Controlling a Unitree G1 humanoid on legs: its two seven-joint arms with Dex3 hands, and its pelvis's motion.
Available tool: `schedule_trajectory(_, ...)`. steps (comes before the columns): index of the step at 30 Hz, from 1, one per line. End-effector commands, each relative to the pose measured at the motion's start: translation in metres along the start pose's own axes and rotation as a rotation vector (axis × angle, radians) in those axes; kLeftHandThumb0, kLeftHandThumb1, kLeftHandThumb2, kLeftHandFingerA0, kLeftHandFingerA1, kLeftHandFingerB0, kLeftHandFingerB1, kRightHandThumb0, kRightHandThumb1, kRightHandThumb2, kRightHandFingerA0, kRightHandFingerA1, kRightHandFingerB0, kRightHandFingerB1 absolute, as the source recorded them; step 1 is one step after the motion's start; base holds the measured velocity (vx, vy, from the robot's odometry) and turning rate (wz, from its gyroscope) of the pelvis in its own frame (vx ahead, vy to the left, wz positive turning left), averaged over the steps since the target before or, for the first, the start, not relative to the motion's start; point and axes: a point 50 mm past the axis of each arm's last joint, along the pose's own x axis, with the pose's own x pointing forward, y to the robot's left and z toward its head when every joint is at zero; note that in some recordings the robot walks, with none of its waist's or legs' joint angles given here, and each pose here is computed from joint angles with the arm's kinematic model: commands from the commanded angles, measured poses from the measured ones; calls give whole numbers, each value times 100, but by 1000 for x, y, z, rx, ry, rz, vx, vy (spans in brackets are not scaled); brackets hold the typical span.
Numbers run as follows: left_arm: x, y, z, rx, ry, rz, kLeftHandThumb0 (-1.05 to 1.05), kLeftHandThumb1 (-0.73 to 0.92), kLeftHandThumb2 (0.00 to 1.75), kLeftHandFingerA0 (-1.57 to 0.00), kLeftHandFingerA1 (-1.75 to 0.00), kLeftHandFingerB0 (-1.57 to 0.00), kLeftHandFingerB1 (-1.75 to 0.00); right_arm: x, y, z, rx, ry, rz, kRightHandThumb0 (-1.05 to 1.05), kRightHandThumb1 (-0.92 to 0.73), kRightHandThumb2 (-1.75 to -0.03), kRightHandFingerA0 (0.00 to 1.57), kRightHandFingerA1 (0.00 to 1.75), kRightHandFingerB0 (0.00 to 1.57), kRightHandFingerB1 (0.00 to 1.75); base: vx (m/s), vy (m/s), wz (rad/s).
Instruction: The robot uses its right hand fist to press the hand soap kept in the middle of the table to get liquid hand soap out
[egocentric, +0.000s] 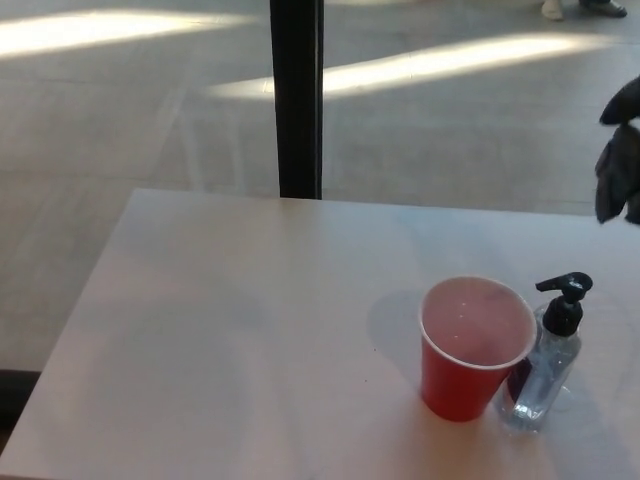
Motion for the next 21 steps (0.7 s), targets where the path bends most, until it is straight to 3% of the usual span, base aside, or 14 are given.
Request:
schedule_trajectory(1,-1,5,-1,-18,-1,27,-64,77,63,-68,-66,-49,-49,5,-40,67,189,-51,-118,-22,-66,-115,92,175,62,150,0,0,0)
schedule_trajectory(3,-1,5,-1,-27,-2,28,-64,77,63,-69,-68,-48,-49,1,-55,76,210,-83,-154,-20,-75,-106,88,175,58,146,0,0,0)
schedule_trajectory(4,-1,5,-1,-32,-1,28,-63,77,63,-66,-64,-46,-48,-1,-62,80,217,-94,-173,-20,-79,-103,86,175,55,150,0,0,0)
schedule_trajectory(5,-1,5,-1,-37,2,28,-63,77,63,-66,-67,-47,-50,-5,-72,84,217,-106,-186,-18,-86,-96,81,175,44,166,0,0,0)
schedule_trajectory(7,-1,6,-2,-26,-3,25,-65,77,63,-69,-67,-45,-48,-14,-90,92,213,-116,-248,-21,-82,-101,83,175,49,163,0,0,0)
schedule_trajectory(8,-1,6,-1,-23,-1,26,-65,77,63,-68,-66,-46,-48,-18,-96,96,266,-132,-266,-20,-72,-111,86,175,52,163,0,0,0)
schedule_trajectory(9,-1,6,-1,-13,-3,22,-65,78,63,-67,-64,-47,-49,-32,-109,103,261,-153,-337,-25,-61,-109,95,175,70,147,0,0,0)
schedule_trajectory(10,-1,6,-1,-11,-6,20,-66,78,64,-67,-65,-47,-49,-44,-120,108,213,-158,-418,-24,-63,-109,102,175,79,145,0,0,0)
schedule_trajectory(12,-1,7,1,-16,-5,28,-64,77,63,-69,-65,-51,-50,-64,-137,108,180,-156,-489,-19,-69,-101,98,175,76,126,0,0,0)
schedule_trajectory(13,0,7,2,-9,-3,34,-66,77,63,-72,-65,-53,-50,-81,-153,109,176,-164,-535,-23,-72,-70,89,175,71,103,0,0,0)
schedule_trajectory(14,0,7,3,-1,-3,38,-66,77,63,-72,-65,-53,-50,-95,-163,109,183,-172,-575,-23,-72,-70,89,175,71,103,0,0,0)
schedule_trajectory(16,0,6,4,15,-4,35,-66,78,63,-72,-65,-53,-51,-128,-184,109,136,-172,-708,-30,-66,-59,89,175,81,73,0,0,0)
schedule_trajectory(19,0,7,5,20,-7,26,-66,78,63,-67,-62,-50,-49,-180,-210,98,32,-166,-861,-32,-69,-65,93,175,79,68,0,0,0)
schedule_trajectory(21,0,6,5,8,-13,23,-66,77,63,-66,-63,-50,-50,-203,-221,89,16,-112,-973,-42,-69,-68,93,165,78,62,0,0,0)
